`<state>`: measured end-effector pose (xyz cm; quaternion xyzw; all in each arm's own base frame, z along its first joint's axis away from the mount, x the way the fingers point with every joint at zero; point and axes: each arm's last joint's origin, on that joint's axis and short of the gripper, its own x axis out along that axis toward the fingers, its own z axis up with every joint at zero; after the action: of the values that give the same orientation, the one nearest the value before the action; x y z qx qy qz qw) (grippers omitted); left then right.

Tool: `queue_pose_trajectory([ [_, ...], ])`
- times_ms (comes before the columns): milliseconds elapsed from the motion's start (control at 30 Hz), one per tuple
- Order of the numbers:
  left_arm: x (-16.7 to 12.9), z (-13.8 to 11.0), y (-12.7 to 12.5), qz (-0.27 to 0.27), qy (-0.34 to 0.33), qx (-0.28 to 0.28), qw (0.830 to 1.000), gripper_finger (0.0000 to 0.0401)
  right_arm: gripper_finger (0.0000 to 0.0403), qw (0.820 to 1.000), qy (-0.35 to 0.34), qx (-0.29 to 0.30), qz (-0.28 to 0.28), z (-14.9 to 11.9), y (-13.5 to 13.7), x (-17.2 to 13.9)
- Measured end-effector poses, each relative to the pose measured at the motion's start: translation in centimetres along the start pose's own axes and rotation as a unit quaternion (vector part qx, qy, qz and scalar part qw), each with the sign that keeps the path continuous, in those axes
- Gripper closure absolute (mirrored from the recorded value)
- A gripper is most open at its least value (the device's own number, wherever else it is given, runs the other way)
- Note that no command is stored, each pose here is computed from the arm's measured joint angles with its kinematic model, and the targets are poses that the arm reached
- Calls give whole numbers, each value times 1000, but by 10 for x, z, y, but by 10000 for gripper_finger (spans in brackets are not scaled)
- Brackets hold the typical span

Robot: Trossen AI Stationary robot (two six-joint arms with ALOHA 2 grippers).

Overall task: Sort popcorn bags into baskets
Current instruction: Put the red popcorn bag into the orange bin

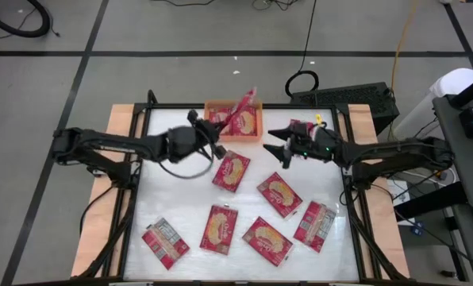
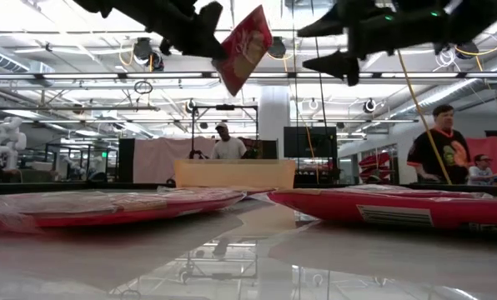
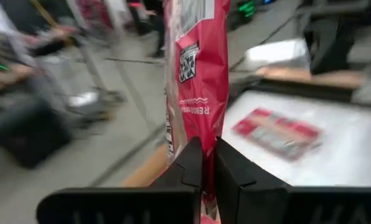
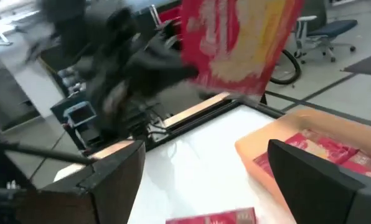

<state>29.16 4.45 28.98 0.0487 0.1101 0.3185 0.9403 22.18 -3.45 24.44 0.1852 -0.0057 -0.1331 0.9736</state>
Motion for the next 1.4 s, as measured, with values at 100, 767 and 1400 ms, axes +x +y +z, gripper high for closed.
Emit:
queue_pose_trajectory([
  [100, 5, 2, 20, -52, 7, -46, 998, 387, 71, 999, -19, 2, 29, -15, 2, -12],
  [767, 1, -106, 59, -9, 5, -341, 940, 382, 88, 995, -33, -86, 46, -55, 8, -37],
  [1400, 21, -133, 74, 14, 54, -379, 924, 372, 88, 993, -38, -100, 46, -55, 8, -37],
])
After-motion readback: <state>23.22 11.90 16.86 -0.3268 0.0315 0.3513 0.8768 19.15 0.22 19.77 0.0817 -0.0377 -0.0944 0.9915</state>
